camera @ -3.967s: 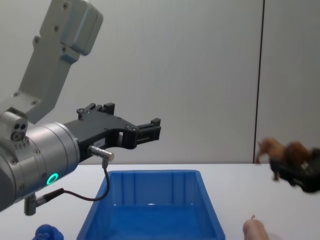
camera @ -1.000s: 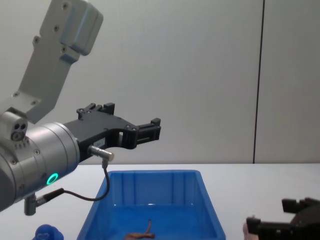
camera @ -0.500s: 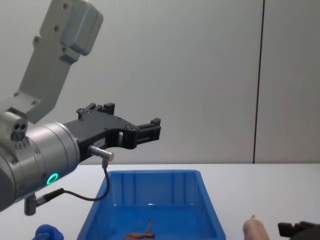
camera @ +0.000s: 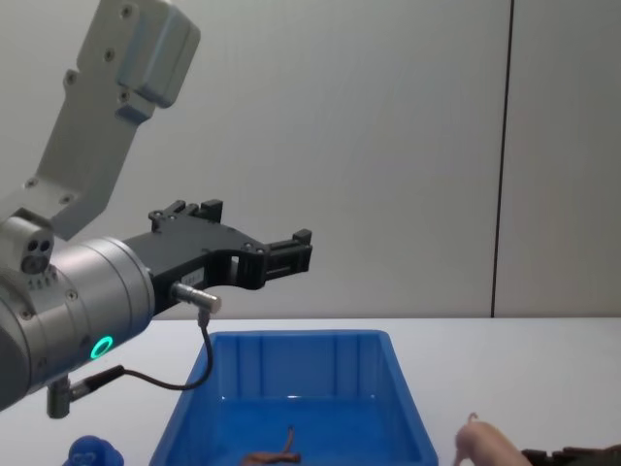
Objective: Pick up the two dolls from the table and place them into the box.
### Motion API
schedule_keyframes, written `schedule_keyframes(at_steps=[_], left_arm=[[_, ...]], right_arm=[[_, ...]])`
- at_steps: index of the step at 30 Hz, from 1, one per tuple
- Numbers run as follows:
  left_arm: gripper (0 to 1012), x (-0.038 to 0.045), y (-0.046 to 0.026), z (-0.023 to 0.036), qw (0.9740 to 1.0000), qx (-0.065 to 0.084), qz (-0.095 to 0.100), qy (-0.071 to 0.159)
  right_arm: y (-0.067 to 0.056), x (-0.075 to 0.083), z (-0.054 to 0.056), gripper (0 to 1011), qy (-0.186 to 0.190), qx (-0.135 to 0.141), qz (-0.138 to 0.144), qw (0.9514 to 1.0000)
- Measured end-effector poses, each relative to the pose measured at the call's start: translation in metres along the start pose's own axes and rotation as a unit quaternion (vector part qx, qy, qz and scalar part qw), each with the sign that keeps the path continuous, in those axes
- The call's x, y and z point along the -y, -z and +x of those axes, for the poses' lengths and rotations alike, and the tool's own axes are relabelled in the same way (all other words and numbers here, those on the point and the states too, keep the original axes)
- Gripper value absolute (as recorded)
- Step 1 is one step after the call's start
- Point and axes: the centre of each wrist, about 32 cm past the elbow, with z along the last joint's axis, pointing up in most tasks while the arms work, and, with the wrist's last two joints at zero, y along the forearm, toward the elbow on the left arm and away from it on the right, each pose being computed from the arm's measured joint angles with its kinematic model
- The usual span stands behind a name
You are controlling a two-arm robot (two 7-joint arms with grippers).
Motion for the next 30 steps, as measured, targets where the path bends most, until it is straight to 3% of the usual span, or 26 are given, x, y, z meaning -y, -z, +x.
schedule_keyframes(at_steps=[4,11,17,25,30], left_arm=[[1001,0.0,0.0,0.0,1.0,0.0,0.0,0.0],[1001,0.0,0.0,0.0,1.0,0.0,0.0,0.0],[1001,0.0,0.0,0.0,1.0,0.0,0.0,0.0],[1001,0.0,0.0,0.0,1.0,0.0,0.0,0.0],[1001,0.0,0.0,0.0,1.0,0.0,0.0,0.0]], right_arm=[[0.0,-0.001,0.0,372,0.003,0.001,0.0,1.0],[-0.001,-0.001,0.0,362,0.011,0.007,0.006,0.9999],[-0.007,0.0,0.001,362,0.021,0.021,0.027,0.9992],[-0.025,0.002,0.002,362,0.027,0.044,0.067,0.9964],[-0.045,0.001,0.004,362,0.02,0.06,0.1,0.993]])
